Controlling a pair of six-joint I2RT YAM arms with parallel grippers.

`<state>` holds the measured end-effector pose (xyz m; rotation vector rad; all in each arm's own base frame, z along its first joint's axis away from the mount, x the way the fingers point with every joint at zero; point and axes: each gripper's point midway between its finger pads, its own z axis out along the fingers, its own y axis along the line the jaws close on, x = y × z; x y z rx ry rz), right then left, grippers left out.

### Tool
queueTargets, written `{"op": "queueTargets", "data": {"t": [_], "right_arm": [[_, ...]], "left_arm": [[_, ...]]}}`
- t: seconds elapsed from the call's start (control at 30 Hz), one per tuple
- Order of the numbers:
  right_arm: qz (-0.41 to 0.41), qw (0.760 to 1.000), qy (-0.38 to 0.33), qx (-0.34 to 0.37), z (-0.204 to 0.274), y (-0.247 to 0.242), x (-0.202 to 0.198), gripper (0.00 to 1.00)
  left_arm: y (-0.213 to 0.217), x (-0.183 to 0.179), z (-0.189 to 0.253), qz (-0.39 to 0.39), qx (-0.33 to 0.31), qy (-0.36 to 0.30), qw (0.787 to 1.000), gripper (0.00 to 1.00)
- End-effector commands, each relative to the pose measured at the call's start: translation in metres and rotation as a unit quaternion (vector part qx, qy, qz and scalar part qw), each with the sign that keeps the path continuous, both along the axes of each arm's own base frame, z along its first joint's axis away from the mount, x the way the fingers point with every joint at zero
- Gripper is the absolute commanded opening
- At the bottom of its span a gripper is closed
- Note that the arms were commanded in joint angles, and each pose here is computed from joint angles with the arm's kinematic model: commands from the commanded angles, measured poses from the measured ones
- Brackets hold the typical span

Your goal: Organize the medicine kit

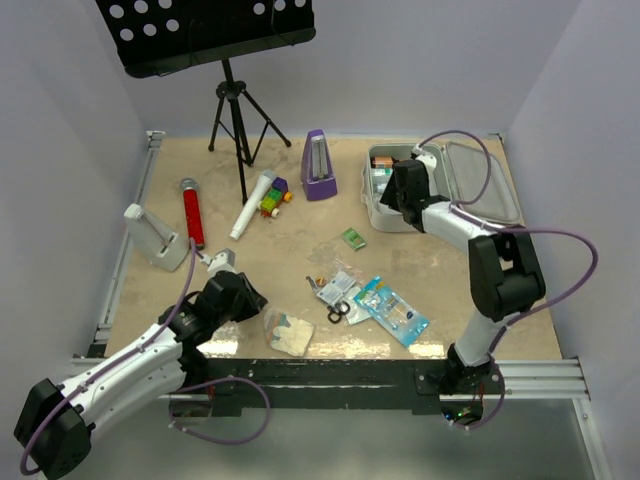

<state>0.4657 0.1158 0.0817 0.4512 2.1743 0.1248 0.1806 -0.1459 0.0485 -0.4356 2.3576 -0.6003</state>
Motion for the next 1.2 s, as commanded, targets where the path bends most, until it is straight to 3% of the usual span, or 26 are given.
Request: {"op": "queueTargets", "data": {"t": [0.0, 0.13, 0.3, 0.5, 0.7, 0.93, 1.17], "right_arm": [[0.023, 0.998, -0.058, 0.013, 0.058, 0.003, -0.004, 0.55], [0.027, 0.998, -0.054, -0.012, 0.067, -0.005, -0.014, 0.57], [0.05, 0.997, -0.039, -0.047, 0.052, 0.001, -0.031, 0.51], [0.133, 0.986, -0.077, -0.062, 0.068, 0.076, -0.074, 0.52], [0.195, 0.977, -0.053, -0.072, 0.043, 0.114, -0.096, 0.56], [0.168, 0.978, -0.012, -0.12, -0.001, 0.11, -0.086, 0.68], [0.168, 0.977, 0.011, -0.132, -0.026, 0.117, -0.077, 0.7]], "left_arm": [[-0.004, 0.01, 0.011, -0.002, -0.004, -0.021, 1.0, 0.31], [-0.006, 0.009, 0.013, -0.005, -0.009, -0.022, 1.0, 0.31], [-0.006, 0.008, 0.014, -0.003, -0.015, -0.022, 1.0, 0.31], [-0.005, 0.005, 0.012, 0.0, -0.02, -0.018, 1.0, 0.31], [-0.007, 0.004, 0.013, -0.001, -0.029, -0.015, 0.999, 0.31], [-0.005, 0.001, 0.013, 0.003, -0.03, -0.014, 0.999, 0.31], [-0.002, 0.0, 0.011, 0.005, -0.025, -0.012, 1.0, 0.31]]}}
